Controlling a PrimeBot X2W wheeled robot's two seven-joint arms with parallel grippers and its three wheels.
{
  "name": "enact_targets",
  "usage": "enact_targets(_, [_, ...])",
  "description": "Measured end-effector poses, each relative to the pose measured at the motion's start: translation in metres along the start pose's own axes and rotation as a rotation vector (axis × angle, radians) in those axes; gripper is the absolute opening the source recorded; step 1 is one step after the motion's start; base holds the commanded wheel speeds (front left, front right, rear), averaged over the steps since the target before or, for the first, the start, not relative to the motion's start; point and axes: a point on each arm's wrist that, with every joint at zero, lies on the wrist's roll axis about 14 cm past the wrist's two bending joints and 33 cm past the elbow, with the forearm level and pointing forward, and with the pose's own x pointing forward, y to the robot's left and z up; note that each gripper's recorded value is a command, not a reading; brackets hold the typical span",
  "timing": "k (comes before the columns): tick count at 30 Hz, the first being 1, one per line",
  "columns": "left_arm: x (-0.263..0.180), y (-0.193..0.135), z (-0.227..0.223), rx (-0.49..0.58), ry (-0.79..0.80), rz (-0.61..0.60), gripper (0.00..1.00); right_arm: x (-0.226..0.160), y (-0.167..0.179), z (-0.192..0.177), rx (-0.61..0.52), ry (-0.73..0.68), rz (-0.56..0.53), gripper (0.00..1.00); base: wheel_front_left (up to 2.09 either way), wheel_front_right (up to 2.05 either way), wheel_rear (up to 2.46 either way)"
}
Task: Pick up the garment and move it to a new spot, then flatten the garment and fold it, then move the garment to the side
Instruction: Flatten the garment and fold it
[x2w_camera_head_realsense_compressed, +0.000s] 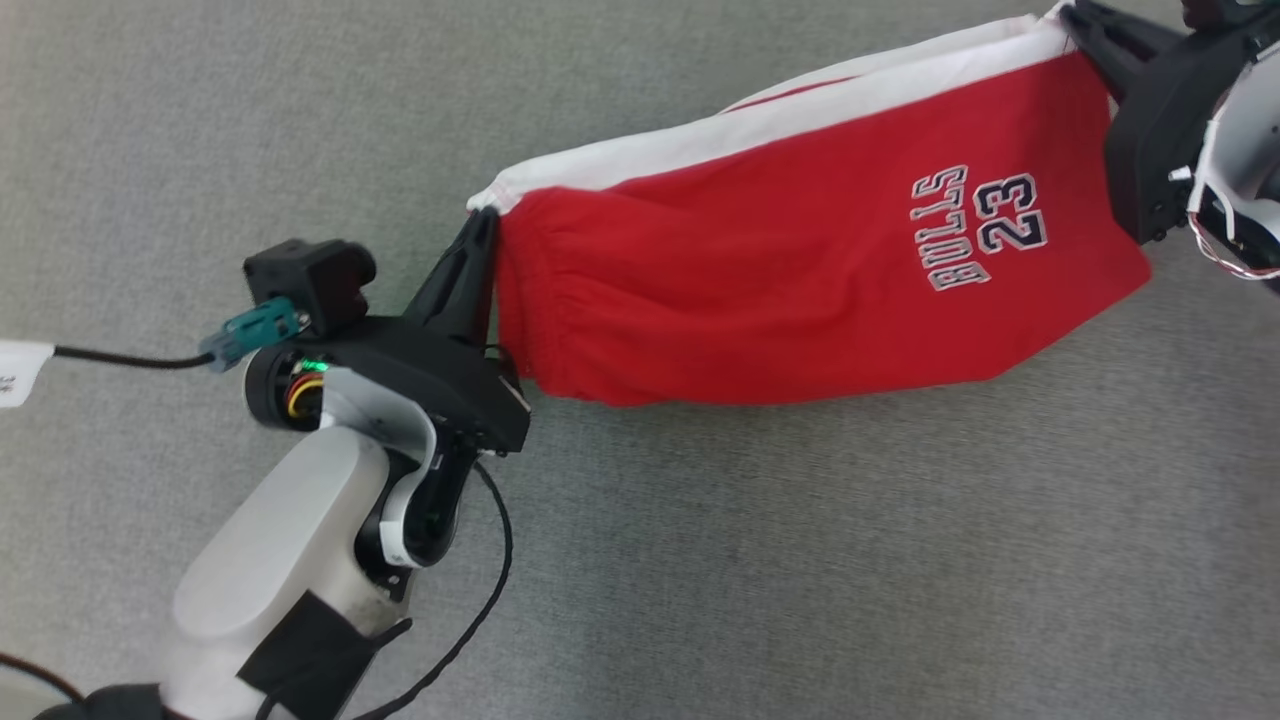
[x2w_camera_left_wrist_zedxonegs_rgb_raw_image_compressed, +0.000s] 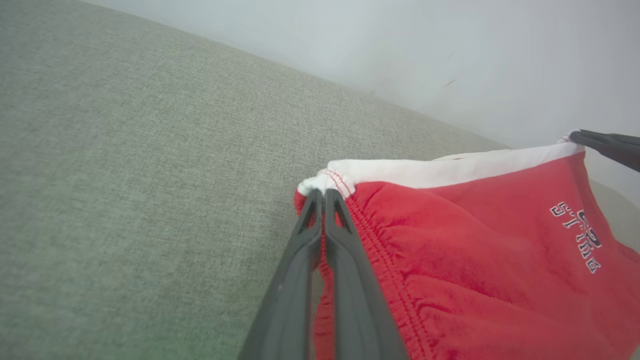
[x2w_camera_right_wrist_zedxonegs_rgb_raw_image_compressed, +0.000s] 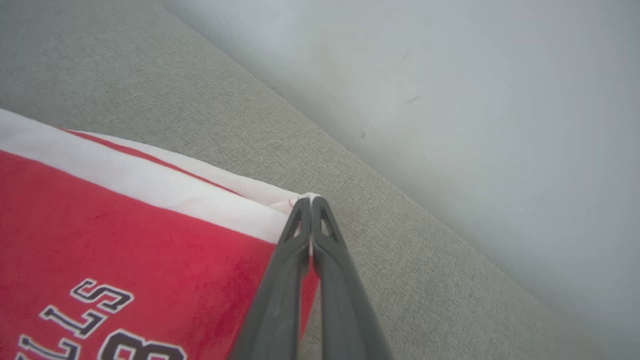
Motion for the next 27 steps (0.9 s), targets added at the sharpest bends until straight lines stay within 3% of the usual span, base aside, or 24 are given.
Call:
enact_targets(7, [0.007, 0.005, -0.003, 0.031, 0.011, 0.003, 0.00, 0.029, 0.015, -0.004, -0.038, -0.001, 0.039, 0.00, 0.00, 0.00, 0.00])
enact_targets(8, [0.008, 0.003, -0.003, 0.038, 0.009, -0.007, 0.16, 0.031, 0.015, 0.000, -0.047, -0.021, 0.039, 0.00, 0.00, 0.00, 0.00])
enact_targets(9, [0.008, 0.002, -0.001, 0.044, 0.000, -0.016, 0.67, 0.032, 0.013, 0.003, -0.071, -0.039, 0.034, 0.00, 0.00, 0.00, 0.00])
enact_targets(10, [0.008, 0.001, 0.000, 0.041, -0.009, -0.015, 1.00, 0.032, 0.011, 0.006, -0.069, -0.053, 0.028, 0.31, 0.00, 0.00, 0.00])
enact_targets(11, [0.009, 0.000, 0.002, 0.043, -0.016, -0.017, 1.00, 0.033, 0.012, 0.008, -0.062, -0.066, 0.029, 1.00, 0.00, 0.00, 0.00])
enact_targets(19, [-0.001, 0.009, 0.029, 0.071, -0.139, 0.025, 1.00, 0.022, -0.004, 0.020, -0.017, -0.118, -0.025, 1.00, 0.00, 0.00, 0.00])
enact_targets(23, [-0.026, 0.029, 0.034, 0.119, -0.178, 0.085, 1.00, 0.006, -0.023, 0.016, 0.088, -0.084, -0.081, 1.00, 0.00, 0.00, 0.00])
enact_targets(27, [-0.055, 0.028, 0.037, 0.195, -0.206, 0.065, 1.00, -0.010, -0.021, -0.001, 0.188, 0.011, -0.088, 1.00, 0.00, 0.00, 0.00])
